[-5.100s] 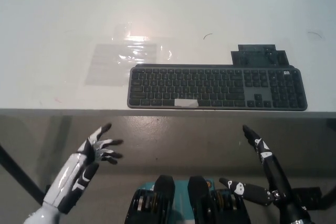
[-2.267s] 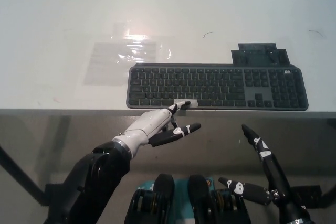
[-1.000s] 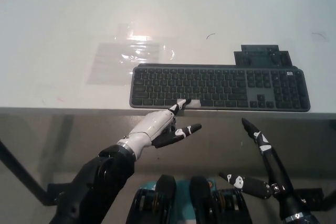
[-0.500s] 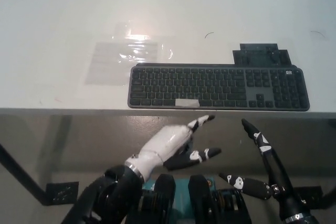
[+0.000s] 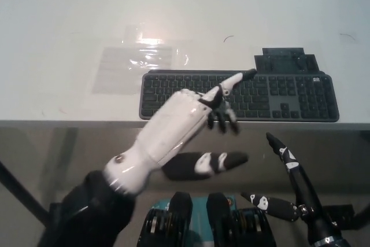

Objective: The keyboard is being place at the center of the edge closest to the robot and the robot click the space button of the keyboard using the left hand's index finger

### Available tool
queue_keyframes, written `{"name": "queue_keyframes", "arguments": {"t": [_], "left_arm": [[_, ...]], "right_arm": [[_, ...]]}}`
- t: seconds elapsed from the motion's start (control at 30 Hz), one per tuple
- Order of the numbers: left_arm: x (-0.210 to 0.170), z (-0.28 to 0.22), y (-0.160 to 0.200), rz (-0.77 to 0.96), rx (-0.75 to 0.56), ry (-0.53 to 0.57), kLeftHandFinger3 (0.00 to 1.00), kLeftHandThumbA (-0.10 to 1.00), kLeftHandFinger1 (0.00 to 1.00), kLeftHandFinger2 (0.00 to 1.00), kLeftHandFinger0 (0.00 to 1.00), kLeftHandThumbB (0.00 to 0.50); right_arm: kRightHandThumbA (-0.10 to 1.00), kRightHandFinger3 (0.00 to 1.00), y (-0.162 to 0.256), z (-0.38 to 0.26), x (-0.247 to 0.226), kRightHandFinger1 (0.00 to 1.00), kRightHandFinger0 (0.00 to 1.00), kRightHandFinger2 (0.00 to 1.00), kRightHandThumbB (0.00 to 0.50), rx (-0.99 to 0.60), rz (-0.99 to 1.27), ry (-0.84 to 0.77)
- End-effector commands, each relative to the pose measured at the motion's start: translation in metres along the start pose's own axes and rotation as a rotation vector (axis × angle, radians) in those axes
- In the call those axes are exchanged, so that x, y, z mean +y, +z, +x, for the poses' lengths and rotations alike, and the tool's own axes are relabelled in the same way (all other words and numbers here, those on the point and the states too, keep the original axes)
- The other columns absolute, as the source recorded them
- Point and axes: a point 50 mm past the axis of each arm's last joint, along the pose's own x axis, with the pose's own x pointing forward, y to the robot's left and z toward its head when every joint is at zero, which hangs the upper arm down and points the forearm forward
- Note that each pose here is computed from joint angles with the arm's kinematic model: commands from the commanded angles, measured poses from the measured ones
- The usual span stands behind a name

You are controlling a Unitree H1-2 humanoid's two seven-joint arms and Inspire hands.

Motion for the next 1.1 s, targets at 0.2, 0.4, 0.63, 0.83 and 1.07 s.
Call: {"name": "queue_keyframes", "arguments": {"t": [0.2, 0.4, 0.63, 0.83, 1.07], "left_arm": [[0.02, -0.096, 0.032, -0.122, 0.03, -0.011, 1.0, 1.0, 1.0, 1.0, 1.0, 0.34], [0.013, -0.141, 0.029, -0.174, 0.183, 0.016, 1.0, 1.0, 1.0, 1.0, 1.0, 0.353], [-0.003, -0.178, 0.008, -0.212, 0.338, 0.035, 1.0, 1.0, 1.0, 1.0, 1.0, 0.355], [-0.017, -0.204, -0.026, -0.158, 0.455, -0.008, 1.0, 1.0, 1.0, 1.0, 1.0, 0.33], [-0.036, -0.221, -0.067, -0.22, 0.592, -0.045, 1.0, 1.0, 1.0, 1.0, 1.0, 0.354]], "right_arm": [[1.0, 1.0, 0.004, -0.004, 0.0, 1.0, 1.0, 1.0, 0.418, -0.051, 0.015, -0.001], [1.0, 1.0, 0.002, -0.007, 0.003, 1.0, 1.0, 1.0, 0.421, -0.045, 0.033, 0.005], [1.0, 1.0, 0.001, -0.009, 0.002, 1.0, 1.0, 1.0, 0.412, -0.046, 0.039, 0.002], [1.0, 1.0, 0.0, -0.011, 0.004, 1.0, 1.0, 1.0, 0.404, -0.045, 0.041, 0.003], [1.0, 1.0, 0.001, -0.012, 0.004, 1.0, 1.0, 1.0, 0.404, -0.054, 0.043, -0.007]]}}
